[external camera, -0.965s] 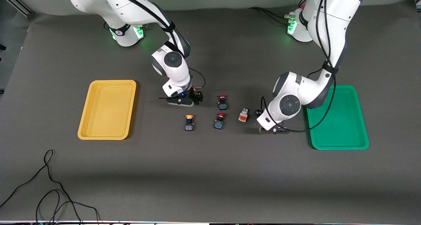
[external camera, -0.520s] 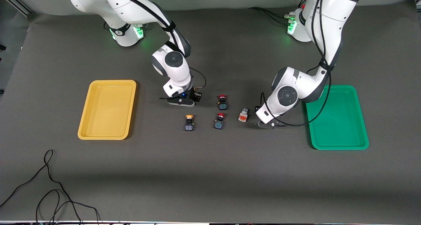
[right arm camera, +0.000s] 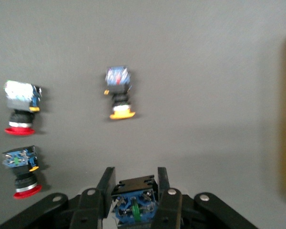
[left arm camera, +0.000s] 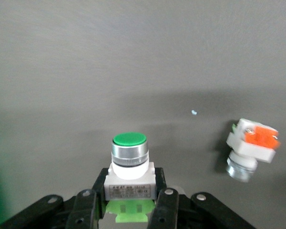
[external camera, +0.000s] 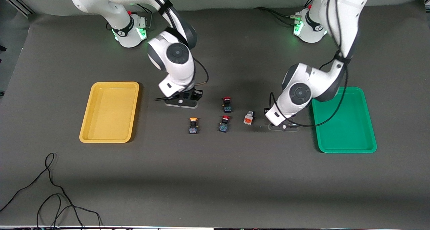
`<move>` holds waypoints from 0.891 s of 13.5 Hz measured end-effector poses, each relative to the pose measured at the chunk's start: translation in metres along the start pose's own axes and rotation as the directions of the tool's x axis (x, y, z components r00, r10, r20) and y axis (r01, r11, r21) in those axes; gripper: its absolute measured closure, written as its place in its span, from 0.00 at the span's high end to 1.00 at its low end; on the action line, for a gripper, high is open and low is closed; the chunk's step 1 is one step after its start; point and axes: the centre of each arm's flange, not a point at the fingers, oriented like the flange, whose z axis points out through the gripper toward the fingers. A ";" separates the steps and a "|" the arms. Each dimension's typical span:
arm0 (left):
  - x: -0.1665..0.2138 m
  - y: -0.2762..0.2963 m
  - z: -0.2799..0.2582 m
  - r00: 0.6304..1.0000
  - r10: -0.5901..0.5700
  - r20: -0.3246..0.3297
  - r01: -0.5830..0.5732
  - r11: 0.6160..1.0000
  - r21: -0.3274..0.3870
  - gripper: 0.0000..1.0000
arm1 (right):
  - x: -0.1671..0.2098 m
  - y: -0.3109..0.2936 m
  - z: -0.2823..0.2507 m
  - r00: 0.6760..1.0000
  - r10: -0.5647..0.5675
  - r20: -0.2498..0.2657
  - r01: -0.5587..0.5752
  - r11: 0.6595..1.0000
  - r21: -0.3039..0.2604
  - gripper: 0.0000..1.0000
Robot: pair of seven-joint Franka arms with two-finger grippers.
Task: Place green and yellow buttons in trays
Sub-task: 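Carry the buttons with both grippers over the green and yellow trays, then open both grippers over the trays and move back toward the buttons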
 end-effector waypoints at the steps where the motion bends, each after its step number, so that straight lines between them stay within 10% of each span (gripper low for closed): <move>1: 0.001 -0.014 -0.041 1.000 -0.016 0.017 0.016 1.000 0.011 0.41 | 0.016 0.014 -0.022 1.000 -0.023 -0.003 0.023 1.000 -0.006 0.40; 6: -0.004 -0.141 -0.180 0.998 -0.060 0.013 0.059 0.994 0.093 0.41 | 0.110 0.174 -0.050 0.983 -0.182 0.012 0.181 0.983 0.033 0.40; 12: 0.004 -0.307 -0.123 1.000 0.025 0.010 -0.025 0.997 0.066 0.41 | 0.134 0.407 0.013 0.979 -0.203 0.025 0.198 0.971 0.135 0.40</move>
